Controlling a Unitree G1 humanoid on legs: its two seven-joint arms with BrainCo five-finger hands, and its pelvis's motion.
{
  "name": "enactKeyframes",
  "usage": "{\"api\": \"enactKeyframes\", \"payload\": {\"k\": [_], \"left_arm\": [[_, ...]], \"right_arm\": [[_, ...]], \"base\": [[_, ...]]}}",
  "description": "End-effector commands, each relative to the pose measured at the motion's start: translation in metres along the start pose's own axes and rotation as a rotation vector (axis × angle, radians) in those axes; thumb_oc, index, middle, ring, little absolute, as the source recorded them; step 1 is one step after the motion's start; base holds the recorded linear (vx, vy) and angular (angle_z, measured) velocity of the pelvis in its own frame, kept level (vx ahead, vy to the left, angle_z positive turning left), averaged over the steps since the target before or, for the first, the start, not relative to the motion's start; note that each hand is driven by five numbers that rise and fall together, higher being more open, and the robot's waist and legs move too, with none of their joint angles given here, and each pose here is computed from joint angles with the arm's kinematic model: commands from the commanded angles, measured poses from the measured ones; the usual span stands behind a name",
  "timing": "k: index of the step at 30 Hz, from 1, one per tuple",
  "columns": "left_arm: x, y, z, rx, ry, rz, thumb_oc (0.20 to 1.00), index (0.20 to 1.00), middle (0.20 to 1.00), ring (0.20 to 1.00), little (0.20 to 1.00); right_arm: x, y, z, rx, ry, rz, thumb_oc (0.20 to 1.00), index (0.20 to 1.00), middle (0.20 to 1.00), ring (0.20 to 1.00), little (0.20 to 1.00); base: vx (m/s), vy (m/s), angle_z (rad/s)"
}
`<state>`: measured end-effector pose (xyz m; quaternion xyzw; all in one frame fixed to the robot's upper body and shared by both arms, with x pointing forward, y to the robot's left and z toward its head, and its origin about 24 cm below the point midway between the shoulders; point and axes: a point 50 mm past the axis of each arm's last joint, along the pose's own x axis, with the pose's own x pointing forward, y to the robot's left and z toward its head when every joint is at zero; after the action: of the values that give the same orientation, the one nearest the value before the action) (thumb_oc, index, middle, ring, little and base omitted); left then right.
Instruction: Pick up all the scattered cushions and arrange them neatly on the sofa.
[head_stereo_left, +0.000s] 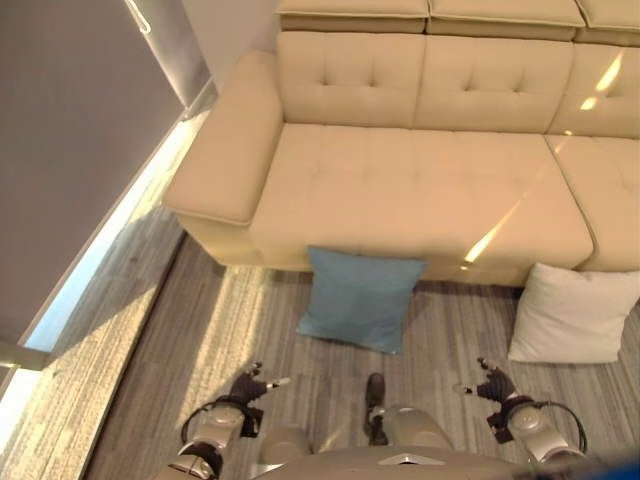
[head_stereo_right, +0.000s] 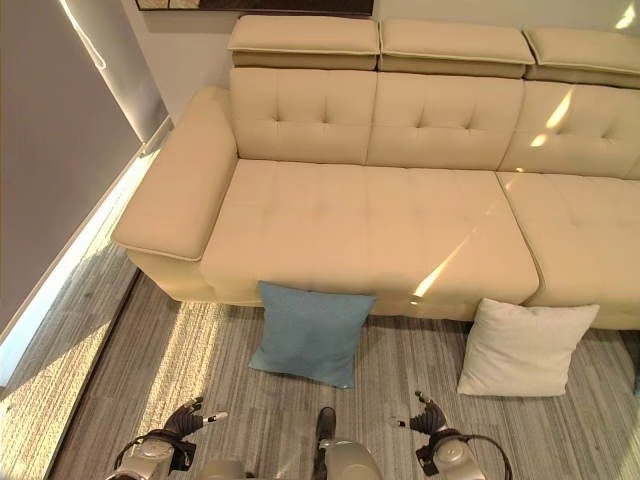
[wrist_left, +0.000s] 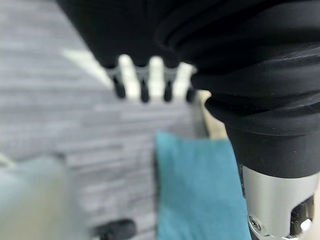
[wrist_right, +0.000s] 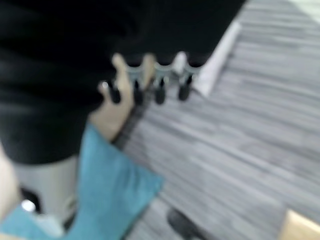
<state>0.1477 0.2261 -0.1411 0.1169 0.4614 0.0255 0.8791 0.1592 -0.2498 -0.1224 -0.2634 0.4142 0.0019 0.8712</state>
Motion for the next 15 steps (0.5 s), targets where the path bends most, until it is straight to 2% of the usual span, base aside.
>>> {"api": "enactKeyframes", "payload": {"k": [1, 4, 9, 15], "left_arm": [[0.001, 0.01, 0.018, 0.013, -0.083, 0.017, 1.0, 1.0, 1.0, 1.0, 1.0], [0.0, 0.011, 0.016, -0.009, -0.083, 0.026, 1.0, 1.0, 1.0, 1.0, 1.0], [0.0, 0.011, 0.014, -0.019, -0.074, 0.026, 1.0, 1.0, 1.0, 1.0, 1.0], [0.001, 0.018, 0.025, -0.015, -0.121, 0.039, 1.0, 1.0, 1.0, 1.0, 1.0]], "right_arm": [[0.0, -0.016, 0.001, -0.006, -0.022, -0.044, 1.0, 1.0, 1.0, 1.0, 1.0], [0.001, -0.019, 0.002, -0.019, -0.025, -0.053, 1.0, 1.0, 1.0, 1.0, 1.0], [0.0, -0.017, 0.0, -0.017, -0.02, -0.049, 1.0, 1.0, 1.0, 1.0, 1.0], [0.002, -0.019, 0.011, -0.017, -0.057, -0.058, 1.0, 1.0, 1.0, 1.0, 1.0]], "base": [[0.18, 0.078, -0.03], [0.21, 0.138, 0.01], [0.13, 0.163, -0.44], [0.05, 0.196, -0.21]]}}
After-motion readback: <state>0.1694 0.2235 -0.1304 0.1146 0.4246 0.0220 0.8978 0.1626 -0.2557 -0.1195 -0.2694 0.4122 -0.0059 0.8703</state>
